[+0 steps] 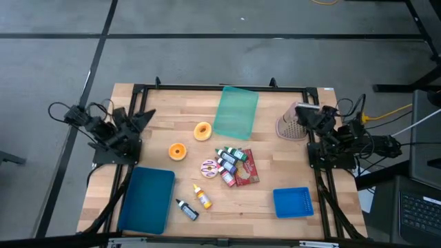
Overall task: Pick & Place Food Item
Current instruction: Put the top green food coloring into the green bin
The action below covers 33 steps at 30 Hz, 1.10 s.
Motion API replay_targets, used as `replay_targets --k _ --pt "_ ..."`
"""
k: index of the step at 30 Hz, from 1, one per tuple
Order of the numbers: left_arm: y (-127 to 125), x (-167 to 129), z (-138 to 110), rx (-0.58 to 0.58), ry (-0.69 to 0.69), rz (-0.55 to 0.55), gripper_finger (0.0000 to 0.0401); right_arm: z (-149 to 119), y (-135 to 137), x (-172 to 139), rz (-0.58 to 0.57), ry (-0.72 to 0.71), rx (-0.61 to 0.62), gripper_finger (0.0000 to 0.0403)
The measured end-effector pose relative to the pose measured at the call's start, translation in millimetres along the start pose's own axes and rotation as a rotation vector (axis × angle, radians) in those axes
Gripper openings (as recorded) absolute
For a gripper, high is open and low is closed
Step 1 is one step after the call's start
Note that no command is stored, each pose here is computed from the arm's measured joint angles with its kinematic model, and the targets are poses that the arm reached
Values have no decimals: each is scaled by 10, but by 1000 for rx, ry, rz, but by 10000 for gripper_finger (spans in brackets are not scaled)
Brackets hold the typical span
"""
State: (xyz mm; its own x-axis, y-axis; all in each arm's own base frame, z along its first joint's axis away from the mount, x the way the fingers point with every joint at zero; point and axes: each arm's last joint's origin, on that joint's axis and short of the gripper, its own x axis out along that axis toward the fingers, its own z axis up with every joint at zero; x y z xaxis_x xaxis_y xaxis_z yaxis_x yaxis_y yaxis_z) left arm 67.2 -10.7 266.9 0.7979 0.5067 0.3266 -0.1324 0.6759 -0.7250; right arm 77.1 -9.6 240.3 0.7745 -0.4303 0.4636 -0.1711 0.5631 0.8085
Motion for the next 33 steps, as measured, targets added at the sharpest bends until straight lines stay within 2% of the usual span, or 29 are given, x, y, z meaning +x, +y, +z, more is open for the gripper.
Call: replay_targets --k 4,8,12,17,20,26,30,33 --pt "-256 106 233 159 -8 -32 198 1 36 50 -9 -10 -91 261" --pt "-453 204 348 259 33 -27 198 1 123 145 -9 18 -112 261" --pt "-625 318 321 315 125 3 198 -16 281 349 -23 63 -159 261" --pt "-839 483 210 428 217 89 198 -101 529 769 -58 121 -354 261" --pt "-941 564 157 492 252 145 198 -218 643 1074 -119 206 -473 261" --pt "-990 646 44 566 347 244 198 -414 754 1618 -295 417 -723 261" --pt "-917 680 -81 593 457 311 198 -472 826 1898 -371 500 -794 261" --pt "-828 727 -233 629 581 362 198 -490 876 2050 -373 552 -818 261"
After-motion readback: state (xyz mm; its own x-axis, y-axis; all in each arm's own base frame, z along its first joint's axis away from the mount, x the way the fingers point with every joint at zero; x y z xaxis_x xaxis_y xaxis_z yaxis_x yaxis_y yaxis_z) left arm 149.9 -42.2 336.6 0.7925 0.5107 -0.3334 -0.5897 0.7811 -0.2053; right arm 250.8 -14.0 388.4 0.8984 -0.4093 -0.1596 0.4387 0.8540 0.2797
